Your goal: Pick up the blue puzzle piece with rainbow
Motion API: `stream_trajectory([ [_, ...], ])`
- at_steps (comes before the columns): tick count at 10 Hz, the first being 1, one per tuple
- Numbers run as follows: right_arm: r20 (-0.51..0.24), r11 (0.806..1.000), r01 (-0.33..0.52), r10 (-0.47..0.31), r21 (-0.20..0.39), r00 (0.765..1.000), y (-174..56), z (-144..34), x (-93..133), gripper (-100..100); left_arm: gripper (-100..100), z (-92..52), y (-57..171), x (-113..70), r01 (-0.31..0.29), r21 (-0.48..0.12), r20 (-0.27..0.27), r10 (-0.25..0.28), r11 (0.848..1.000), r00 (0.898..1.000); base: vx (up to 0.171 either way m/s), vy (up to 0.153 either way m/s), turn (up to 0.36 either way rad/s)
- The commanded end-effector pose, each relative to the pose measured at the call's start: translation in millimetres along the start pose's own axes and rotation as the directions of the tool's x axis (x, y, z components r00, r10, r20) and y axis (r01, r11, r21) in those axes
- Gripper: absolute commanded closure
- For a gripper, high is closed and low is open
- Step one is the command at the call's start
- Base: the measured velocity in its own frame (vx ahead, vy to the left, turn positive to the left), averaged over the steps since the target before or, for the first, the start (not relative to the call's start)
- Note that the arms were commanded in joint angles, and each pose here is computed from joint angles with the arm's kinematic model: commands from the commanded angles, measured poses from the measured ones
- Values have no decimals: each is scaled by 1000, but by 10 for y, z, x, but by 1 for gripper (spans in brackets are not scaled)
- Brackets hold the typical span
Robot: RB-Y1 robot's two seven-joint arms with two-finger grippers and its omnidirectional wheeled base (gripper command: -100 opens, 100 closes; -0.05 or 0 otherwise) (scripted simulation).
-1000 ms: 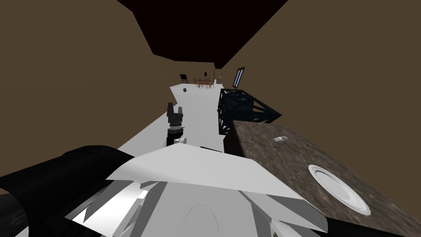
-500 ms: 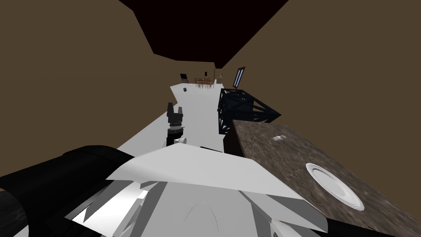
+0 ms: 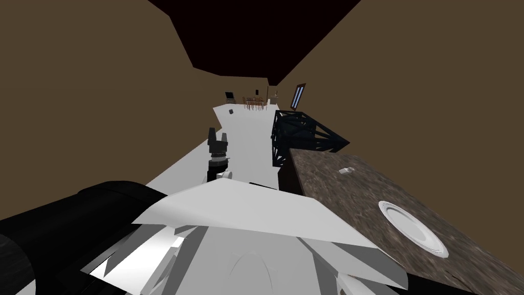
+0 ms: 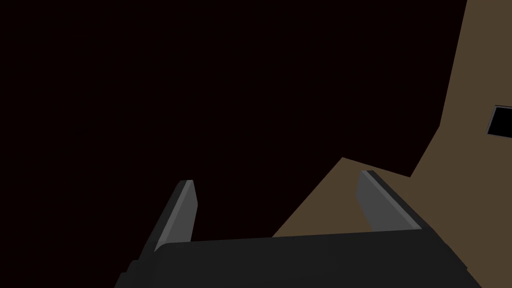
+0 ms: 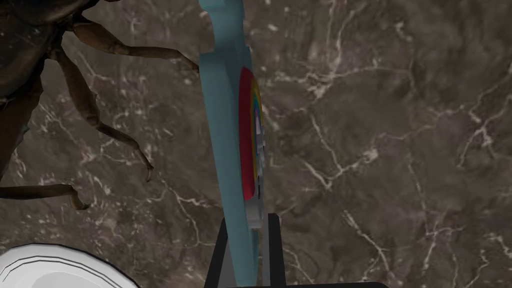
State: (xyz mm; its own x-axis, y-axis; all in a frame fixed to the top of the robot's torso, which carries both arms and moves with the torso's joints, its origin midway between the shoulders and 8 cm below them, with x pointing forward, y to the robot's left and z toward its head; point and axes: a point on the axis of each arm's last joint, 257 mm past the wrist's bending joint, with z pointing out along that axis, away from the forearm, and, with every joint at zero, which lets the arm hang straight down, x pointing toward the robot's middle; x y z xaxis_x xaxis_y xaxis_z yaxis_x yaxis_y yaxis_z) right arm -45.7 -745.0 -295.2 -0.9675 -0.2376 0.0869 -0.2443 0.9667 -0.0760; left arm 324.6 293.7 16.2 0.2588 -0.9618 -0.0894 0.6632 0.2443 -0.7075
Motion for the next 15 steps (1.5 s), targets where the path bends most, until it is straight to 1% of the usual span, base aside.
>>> stream_trajectory([
  [1, -13, 1000, 3, -3, -26, 1000, 119, 32, 25, 100, 0, 0, 0, 0, 0, 0, 0, 0, 1000, 1000, -21, -20, 8],
  [2, -7, 999, 5, -5, -44, 1000, 190, 68, -3, 100, 0, 0, 0, 0, 0, 0, 0, 0, 1000, 1000, -3, -12, -19],
  [3, 2, 1000, -11, 11, 20, 1000, -34, -87, -126, 100, 0, 0, 0, 0, 0, 0, 0, 0, 1000, 1000, -45, -11, 12],
  [5, -15, 999, -8, 7, -43, 1000, 231, 16, -57, 100, 0, 0, 0, 0, 0, 0, 0, 0, 1000, 1000, -36, -21, 21],
  [6, 1, 999, -27, 27, 16, 1000, 35, -143, -193, 100, 0, 0, 0, 0, 0, 0, 0, 0, 1000, 1000, -47, -9, 4],
  [7, -6, 999, -27, 26, -38, 1000, 268, -43, -166, 100, 0, 0, 0, 0, 0, 0, 0, 0, 1000, 1000, -48, -22, 31],
  [8, -25, 999, -30, 29, -43, 999, 295, -43, -73, 100, 0, 0, 0, 0, 0, 0, 0, 0, 1000, 1000, -21, -10, 7],
  [9, -2, 998, -57, 57, 9, 998, 139, -169, -210, 100, 0, 0, 0, 0, 0, 0, 0, 0, 1000, 1000, -48, -17, -5],
  [10, -21, 998, -59, 59, 0, 998, 185, -178, -125, 100, 0, 0, 0, 0, 0, 0, 0, 0, 1000, 1000, -50, -25, 34],
  [11, -38, 997, -64, 62, -33, 997, 338, -127, -44, 100, 0, 0, 0, 0, 0, 0, 0, 0, 1000, 1000, -23, -13, 8],
  [12, -37, 997, -64, 62, -39, 997, 365, -115, -52, 100, 0, 0, 0, 0, 0, 0, 0, 0, 1000, 1000, -6, 3, -14],
  [13, -24, 995, -98, 99, 21, 995, 189, -258, -105, 100, 0, 0, 0, 0, 0, 0, 0, 0, 1000, 1000, -41, -3, 11],
  [14, -37, 995, -103, 102, -13, 994, 353, -224, -48, 100, 0, 0, 0, 0, 0, 0, 0, 0, 1000, 1000, -48, -16, 38],
  [15, -48, 994, -107, 105, -33, 993, 449, -196, 2, 100, 0, 0, 0, 0, 0, 0, 0, 0, 1000, 1000, -26, -14, 6],
])
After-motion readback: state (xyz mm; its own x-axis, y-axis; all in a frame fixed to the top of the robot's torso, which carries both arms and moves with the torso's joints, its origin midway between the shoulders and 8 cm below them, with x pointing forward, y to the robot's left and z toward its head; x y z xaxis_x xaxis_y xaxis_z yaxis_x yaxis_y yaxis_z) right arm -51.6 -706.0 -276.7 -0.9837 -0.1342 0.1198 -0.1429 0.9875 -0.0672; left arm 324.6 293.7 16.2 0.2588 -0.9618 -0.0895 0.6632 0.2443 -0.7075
